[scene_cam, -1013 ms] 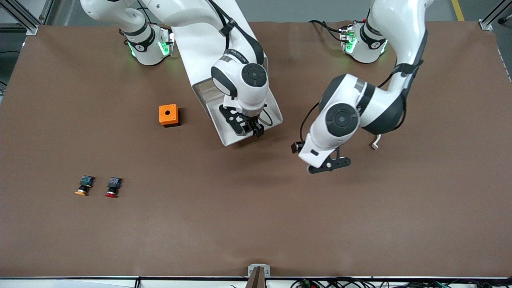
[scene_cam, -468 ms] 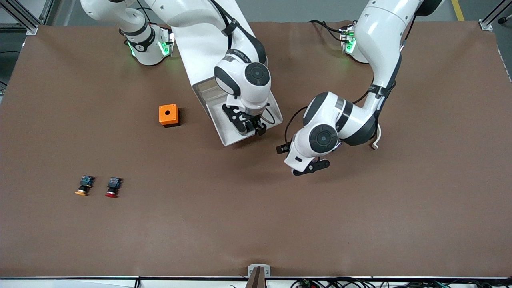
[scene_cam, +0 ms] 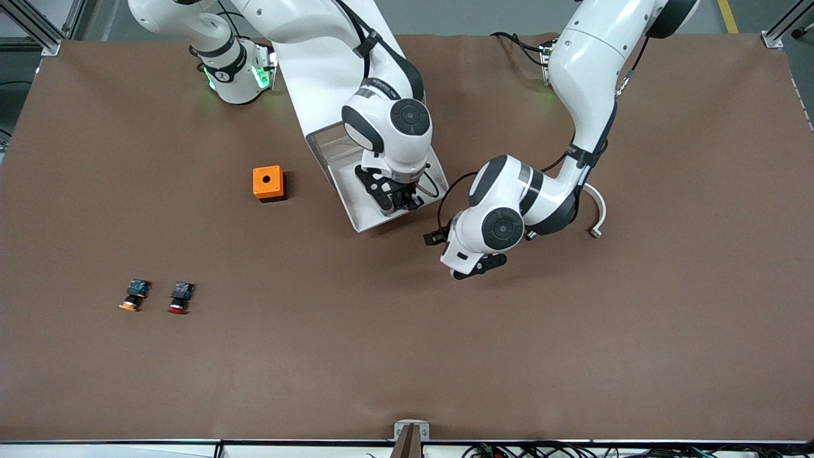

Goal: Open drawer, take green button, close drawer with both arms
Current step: 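Lift the green button with the right gripper while the left gripper closes the drawer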

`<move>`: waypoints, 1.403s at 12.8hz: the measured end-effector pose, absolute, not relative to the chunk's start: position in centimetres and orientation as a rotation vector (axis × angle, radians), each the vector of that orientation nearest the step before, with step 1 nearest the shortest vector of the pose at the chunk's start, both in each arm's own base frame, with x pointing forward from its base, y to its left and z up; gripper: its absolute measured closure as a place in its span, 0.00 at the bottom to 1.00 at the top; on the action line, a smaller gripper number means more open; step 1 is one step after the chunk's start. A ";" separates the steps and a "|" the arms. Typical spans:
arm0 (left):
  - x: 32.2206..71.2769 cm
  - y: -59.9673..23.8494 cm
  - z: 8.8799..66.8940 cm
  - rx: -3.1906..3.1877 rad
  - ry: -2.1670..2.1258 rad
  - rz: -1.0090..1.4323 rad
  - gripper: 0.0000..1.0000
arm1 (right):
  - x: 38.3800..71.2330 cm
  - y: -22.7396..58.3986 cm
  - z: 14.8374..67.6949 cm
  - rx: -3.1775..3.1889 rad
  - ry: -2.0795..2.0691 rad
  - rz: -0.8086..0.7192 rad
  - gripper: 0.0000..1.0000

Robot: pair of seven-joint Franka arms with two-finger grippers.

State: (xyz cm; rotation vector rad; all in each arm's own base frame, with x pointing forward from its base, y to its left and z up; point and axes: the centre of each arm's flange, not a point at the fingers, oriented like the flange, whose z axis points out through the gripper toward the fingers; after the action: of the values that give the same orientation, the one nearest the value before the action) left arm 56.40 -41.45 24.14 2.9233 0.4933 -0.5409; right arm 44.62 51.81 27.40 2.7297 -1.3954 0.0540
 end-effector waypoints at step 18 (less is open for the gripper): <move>47.8 -50.9 21.2 2.806 0.803 -0.816 0.00 | 64.4 16.5 31.9 3.089 -0.345 0.000 0.59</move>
State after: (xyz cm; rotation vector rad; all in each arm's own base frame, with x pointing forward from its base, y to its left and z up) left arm 47.79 -50.90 21.19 2.8056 0.8026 -0.8162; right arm 64.45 16.51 31.88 3.0894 -0.3447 -0.0002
